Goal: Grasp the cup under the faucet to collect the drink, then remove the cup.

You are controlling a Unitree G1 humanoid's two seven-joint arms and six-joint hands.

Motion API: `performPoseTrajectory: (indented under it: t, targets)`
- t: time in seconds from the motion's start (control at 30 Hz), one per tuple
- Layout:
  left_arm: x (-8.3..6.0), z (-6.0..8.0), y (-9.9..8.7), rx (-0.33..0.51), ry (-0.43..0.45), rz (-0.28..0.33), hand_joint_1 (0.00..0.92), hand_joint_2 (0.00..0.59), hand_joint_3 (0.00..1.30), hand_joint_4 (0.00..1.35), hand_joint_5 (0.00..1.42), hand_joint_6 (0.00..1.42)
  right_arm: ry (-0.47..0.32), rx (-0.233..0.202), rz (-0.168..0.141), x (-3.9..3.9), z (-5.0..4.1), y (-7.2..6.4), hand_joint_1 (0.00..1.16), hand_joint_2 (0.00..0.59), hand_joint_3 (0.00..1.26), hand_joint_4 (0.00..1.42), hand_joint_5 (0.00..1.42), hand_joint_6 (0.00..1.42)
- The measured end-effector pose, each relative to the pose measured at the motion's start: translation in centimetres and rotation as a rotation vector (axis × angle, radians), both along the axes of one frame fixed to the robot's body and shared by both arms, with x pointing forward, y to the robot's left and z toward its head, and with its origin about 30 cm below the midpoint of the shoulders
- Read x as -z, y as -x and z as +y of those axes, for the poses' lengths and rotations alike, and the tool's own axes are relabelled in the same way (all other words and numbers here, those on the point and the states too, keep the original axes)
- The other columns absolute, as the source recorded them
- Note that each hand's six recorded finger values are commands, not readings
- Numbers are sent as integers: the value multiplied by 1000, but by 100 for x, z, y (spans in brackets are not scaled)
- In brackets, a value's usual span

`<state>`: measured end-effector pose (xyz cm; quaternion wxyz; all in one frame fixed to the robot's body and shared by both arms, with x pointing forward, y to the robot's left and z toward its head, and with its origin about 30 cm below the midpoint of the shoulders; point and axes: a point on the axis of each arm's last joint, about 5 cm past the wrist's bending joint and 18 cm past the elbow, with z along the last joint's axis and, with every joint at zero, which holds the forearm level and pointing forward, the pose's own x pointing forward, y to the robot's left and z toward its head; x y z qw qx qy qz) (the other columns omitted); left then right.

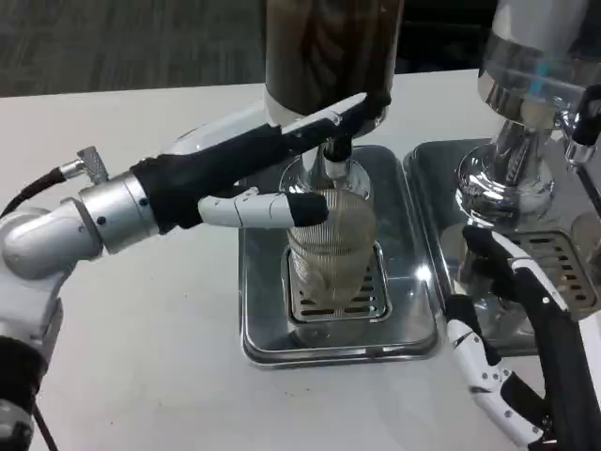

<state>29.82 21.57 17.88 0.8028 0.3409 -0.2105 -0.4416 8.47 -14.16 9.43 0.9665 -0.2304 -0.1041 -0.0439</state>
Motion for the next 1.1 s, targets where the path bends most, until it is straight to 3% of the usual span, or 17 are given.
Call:
performPoseTrajectory:
  t: [0.23, 0.3, 0.37, 0.53, 0.77, 0.93, 1.1]
  targets:
    - [-6, 8, 7, -6, -15, -18, 0, 9, 0, 0, 0, 0, -7, -16, 9, -7, -10, -6, 502, 423, 220, 201, 237, 266]
    - [-5, 6, 8, -6, -18, -20, 0, 9, 0, 0, 0, 0, -23, -28, 12, -14, -10, -16, 543, 358, 161, 160, 215, 250]
    - [-6, 7, 10, -7, -23, -24, 0, 9, 0, 0, 0, 0, -31, -37, 15, -19, -12, -26, 558, 343, 148, 155, 210, 246]
    - [-6, 2, 15, -6, -38, -38, 0, 9, 0, 0, 0, 0, -49, -95, 55, -42, -29, -98, 621, 264, 15, 40, 108, 179]
    - [-7, 5, 17, -5, -43, -41, 0, 8, 0, 0, 0, 0, -62, -192, 116, -96, -81, -207, 703, 203, 0, 0, 0, 51]
    - [-4, 9, 19, -8, -42, -40, 0, 7, 0, 0, 0, 0, -47, -268, 148, -129, -115, -302, 718, 203, 0, 0, 0, 37]
    - [2, 13, 23, -11, -40, -40, 0, 7, 0, 0, 0, 0, -34, -289, 173, -121, -123, -361, 752, 191, 0, 0, 0, 18]
